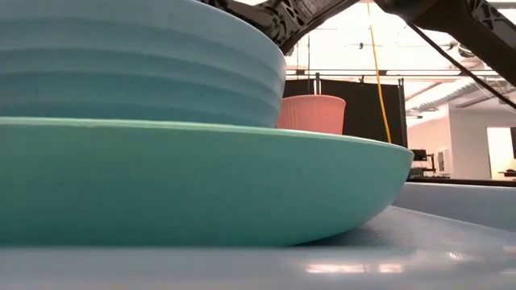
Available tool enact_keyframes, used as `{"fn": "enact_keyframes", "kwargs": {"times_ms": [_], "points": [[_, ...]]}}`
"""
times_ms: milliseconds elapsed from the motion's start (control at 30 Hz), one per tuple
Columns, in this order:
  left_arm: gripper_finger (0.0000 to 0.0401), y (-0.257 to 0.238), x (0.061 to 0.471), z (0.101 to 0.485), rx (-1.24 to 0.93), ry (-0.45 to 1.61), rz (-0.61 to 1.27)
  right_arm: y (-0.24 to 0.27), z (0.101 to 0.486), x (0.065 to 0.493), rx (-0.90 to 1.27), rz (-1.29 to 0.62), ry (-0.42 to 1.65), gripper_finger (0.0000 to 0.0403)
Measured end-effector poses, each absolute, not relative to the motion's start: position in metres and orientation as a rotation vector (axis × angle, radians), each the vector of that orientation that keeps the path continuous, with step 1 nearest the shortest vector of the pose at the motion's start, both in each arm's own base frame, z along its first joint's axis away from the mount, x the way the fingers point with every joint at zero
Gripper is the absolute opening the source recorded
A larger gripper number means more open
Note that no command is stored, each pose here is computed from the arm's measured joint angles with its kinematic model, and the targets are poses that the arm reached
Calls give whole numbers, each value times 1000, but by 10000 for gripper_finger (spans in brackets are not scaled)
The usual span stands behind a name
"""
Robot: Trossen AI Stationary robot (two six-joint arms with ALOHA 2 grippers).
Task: Set up tray
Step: Put the orange spoon on the yellow table napkin to the right of the orange fork
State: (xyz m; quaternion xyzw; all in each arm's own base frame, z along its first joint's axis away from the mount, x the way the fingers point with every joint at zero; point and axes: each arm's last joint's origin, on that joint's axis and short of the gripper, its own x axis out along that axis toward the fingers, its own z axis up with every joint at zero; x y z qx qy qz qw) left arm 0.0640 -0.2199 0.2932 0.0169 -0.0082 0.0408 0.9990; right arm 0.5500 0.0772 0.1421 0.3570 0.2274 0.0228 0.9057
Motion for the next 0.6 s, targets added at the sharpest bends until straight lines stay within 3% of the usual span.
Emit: {"fn": "enact_keyframes", "kwargs": {"times_ms": [600], "points": [[10,-221,64,290,47,-12,82,70,137,548,765,-3,527,0]]}}
